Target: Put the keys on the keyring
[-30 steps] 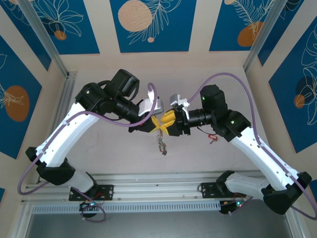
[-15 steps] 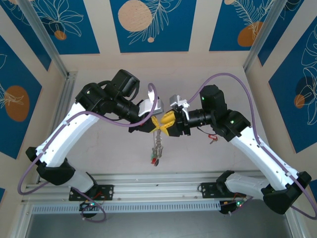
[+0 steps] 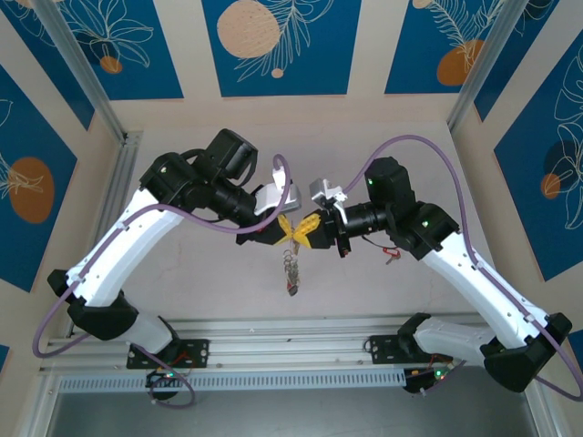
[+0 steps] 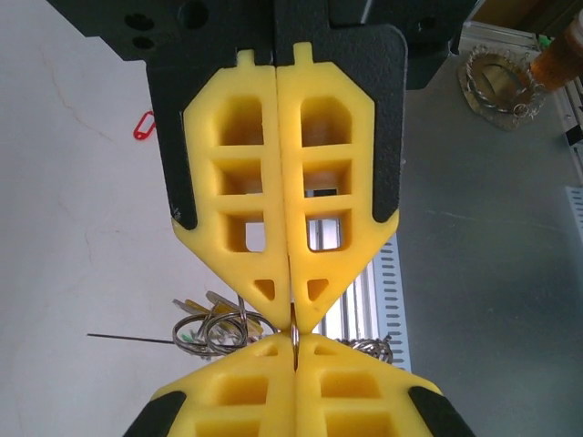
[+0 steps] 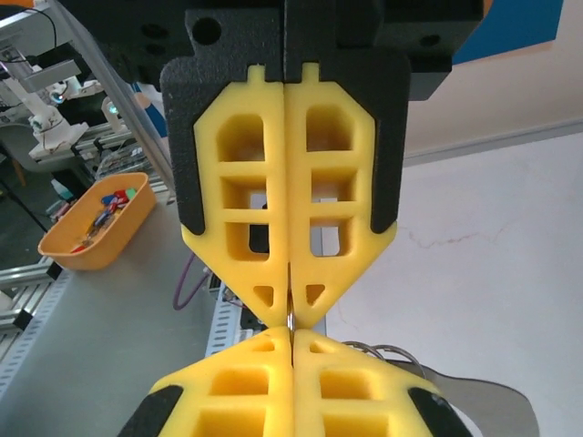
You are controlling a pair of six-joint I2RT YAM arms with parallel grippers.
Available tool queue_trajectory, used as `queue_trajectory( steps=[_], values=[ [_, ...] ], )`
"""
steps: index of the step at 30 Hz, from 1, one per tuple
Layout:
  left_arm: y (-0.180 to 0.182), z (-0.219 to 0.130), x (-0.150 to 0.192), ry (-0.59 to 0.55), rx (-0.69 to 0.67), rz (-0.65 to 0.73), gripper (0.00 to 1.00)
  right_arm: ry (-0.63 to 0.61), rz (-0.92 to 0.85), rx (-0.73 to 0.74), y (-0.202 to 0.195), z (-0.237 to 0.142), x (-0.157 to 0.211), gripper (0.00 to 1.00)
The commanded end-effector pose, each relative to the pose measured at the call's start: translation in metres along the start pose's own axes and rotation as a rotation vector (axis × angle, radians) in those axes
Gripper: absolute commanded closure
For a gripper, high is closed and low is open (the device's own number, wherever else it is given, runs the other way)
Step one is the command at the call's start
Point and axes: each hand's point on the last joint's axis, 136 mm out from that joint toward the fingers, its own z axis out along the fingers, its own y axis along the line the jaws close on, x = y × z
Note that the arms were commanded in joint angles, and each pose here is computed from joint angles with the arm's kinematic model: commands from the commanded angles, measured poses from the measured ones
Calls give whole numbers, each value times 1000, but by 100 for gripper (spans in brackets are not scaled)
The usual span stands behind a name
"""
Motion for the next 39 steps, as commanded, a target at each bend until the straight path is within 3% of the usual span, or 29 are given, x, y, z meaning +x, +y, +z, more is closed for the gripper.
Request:
queue_trajectory(
  steps=[1, 6, 12, 13, 25, 33, 39],
  values=[
    [-9, -6, -19, -87, 17, 72, 100, 21, 24, -32, 4, 3, 8, 100],
    [-5, -6, -20, -95, -6, 74, 97, -49, 8, -19, 6, -8, -1, 100],
    [-9, -10, -18, -129, -15, 66, 50, -137, -35, 13, 12, -25, -13, 100],
    [-11, -11, -18, -139, -14, 61, 48, -149, -42, 16, 13, -27, -15, 100],
    [-19, -14, -33, -318, 32, 53, 51, -364, -124, 25, 32, -46, -43, 100],
    [-23, -17, -47, -394, 64, 84, 68, -455, -137, 49, 35, -51, -54, 100],
    [-23, -18, -50, -411, 64, 90, 71, -481, -133, 48, 33, -49, -55, 100]
  ],
)
